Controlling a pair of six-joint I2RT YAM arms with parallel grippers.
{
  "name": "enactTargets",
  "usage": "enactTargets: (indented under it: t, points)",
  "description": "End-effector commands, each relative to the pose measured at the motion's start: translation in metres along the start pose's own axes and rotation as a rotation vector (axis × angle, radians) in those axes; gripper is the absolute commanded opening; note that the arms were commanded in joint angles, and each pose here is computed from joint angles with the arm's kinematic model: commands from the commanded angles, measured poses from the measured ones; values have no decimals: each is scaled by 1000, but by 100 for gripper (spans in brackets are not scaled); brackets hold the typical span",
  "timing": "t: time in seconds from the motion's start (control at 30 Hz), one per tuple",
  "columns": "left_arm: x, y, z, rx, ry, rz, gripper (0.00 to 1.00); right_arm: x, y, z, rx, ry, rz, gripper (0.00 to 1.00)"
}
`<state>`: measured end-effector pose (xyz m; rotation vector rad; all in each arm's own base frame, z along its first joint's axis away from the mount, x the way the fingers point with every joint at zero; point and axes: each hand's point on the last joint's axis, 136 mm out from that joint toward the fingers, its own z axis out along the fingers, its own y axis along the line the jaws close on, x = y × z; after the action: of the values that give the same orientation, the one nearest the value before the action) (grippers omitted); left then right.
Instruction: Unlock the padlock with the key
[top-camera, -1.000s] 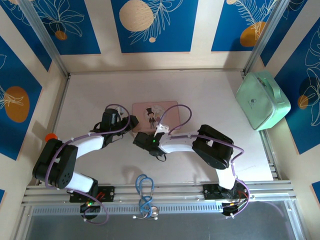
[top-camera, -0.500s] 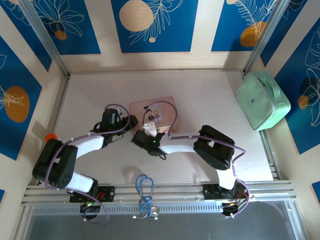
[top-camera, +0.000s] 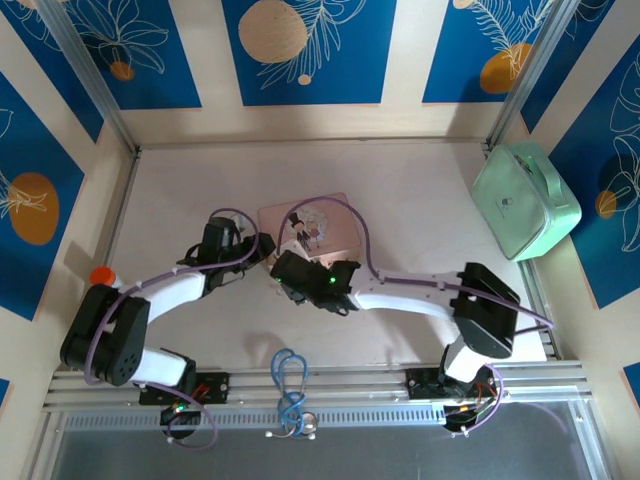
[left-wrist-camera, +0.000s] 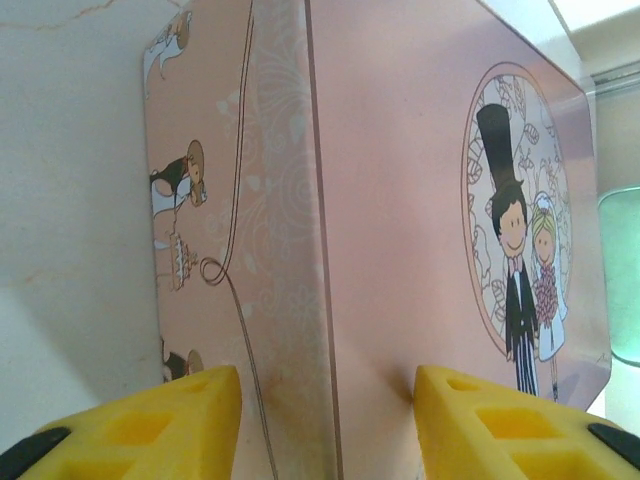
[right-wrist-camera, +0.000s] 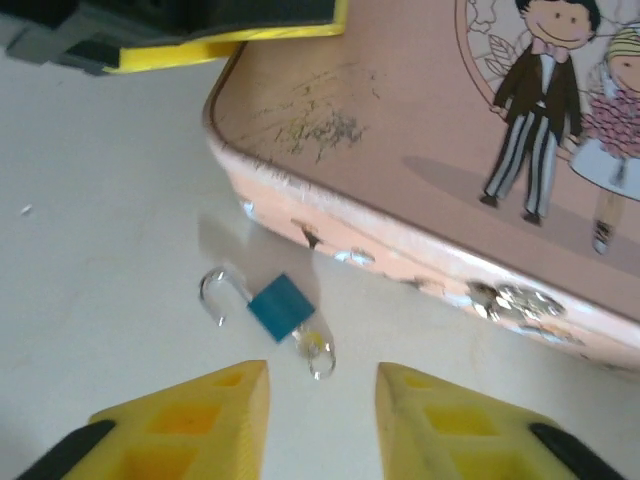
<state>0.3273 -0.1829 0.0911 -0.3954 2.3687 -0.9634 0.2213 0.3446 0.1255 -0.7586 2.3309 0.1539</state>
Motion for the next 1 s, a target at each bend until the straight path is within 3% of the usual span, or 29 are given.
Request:
enactTargets:
  t: [0.0, 0.17, 0.33, 0.6, 0.8, 0.97]
  points:
    - [-3, -12, -15, -16, 1, 46, 51, 13, -6, -34, 2, 44, 120, 41]
    - [-13, -23, -44, -47, -29, 85, 51, 19, 1, -49, -115, 35, 220, 64]
    - [-5, -21, -75, -73, -42, 98, 53, 15, -2, -61, -173, -12, 304, 64]
    - [44, 13, -102, -97, 28, 51, 56, 22, -8, -52, -205, 24, 352, 64]
    - [61, 35, -126, -142, 8, 78, 66, 20, -57, -52, -153, -22, 528, 64]
    - [29, 33, -161, -259, -137, 224, 82, 19, -132, -78, 43, -136, 647, 67]
